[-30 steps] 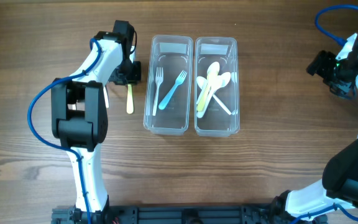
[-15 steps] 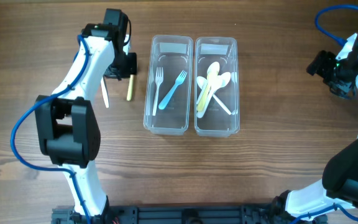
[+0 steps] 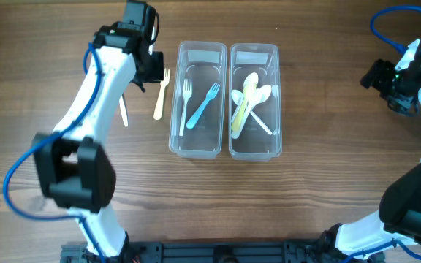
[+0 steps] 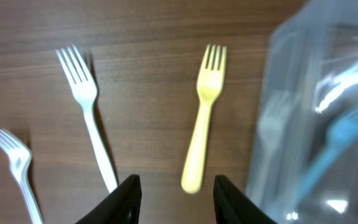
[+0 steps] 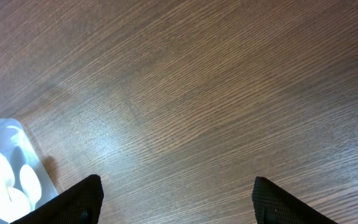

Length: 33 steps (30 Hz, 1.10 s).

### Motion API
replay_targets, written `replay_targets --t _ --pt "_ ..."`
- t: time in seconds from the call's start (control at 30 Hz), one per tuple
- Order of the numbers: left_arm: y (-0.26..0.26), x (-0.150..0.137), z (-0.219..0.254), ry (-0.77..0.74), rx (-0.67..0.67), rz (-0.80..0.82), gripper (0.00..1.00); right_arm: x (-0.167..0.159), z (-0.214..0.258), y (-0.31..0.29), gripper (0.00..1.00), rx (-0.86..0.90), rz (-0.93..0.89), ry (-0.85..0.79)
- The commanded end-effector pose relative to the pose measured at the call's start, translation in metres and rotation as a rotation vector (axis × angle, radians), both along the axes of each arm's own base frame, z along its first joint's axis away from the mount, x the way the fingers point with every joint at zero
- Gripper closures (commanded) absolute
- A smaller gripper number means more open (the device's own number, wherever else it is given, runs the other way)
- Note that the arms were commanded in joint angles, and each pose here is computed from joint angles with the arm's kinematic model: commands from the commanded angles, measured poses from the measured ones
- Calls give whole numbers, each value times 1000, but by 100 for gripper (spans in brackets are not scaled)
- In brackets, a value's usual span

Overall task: Pack container
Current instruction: 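Move left gripper back and grasp the yellow fork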

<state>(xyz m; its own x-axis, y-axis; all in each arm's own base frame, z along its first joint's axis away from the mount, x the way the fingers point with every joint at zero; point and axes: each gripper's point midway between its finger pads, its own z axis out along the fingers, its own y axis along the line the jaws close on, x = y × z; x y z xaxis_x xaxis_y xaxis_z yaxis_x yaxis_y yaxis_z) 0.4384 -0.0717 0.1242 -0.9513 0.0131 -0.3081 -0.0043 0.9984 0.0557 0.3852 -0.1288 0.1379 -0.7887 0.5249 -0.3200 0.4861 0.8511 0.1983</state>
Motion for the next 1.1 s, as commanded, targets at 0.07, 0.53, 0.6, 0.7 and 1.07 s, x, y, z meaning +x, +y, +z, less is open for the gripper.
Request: replay_targets --t 0.07,0.53,0.6,0.7,1.07 --pt "-1 7 -71 120 23 -49 61 0 -4 3 23 7 17 8" --pt "-20 1 -134 239 -67 -105 70 0 -4 3 23 7 18 9" --pt "-21 -3 -139 253 -71 -106 70 0 -4 3 23 7 18 9" --pt "-19 -9 -145 268 -67 -118 70 0 -4 3 23 7 18 8" --pt "-9 -13 -123 232 -17 -117 89 0 -4 3 23 7 18 8"
